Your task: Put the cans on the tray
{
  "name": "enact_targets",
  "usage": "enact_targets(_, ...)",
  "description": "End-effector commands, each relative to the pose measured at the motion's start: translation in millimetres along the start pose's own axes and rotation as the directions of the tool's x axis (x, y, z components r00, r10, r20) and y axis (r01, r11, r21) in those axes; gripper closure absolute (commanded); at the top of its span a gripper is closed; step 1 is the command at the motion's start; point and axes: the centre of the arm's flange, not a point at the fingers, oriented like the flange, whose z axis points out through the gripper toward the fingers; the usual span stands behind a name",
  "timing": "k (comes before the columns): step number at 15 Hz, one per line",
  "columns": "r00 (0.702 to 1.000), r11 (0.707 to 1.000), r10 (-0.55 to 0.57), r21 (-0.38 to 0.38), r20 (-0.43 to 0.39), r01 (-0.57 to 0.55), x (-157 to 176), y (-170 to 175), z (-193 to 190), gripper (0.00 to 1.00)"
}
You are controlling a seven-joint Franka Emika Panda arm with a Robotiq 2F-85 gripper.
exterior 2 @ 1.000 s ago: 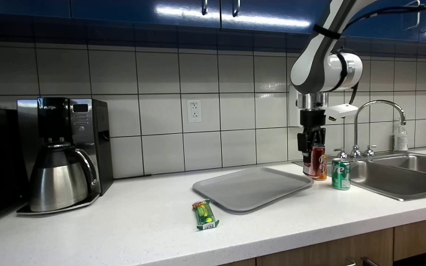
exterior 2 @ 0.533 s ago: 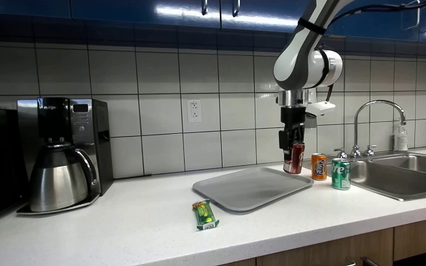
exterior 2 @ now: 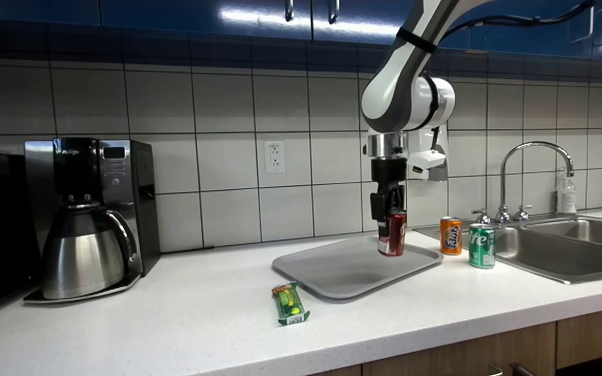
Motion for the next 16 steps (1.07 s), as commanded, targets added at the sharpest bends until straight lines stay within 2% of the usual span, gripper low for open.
enact_targets(1,0.999,1.0,-0.009,0.022,0.043,0.008,25.4,-1.7,9.3,0.6)
enact_targets(16,0.995,0.997,-0.062,0.047,0.076,0.058,55.7,-20.4,50.8,0.6)
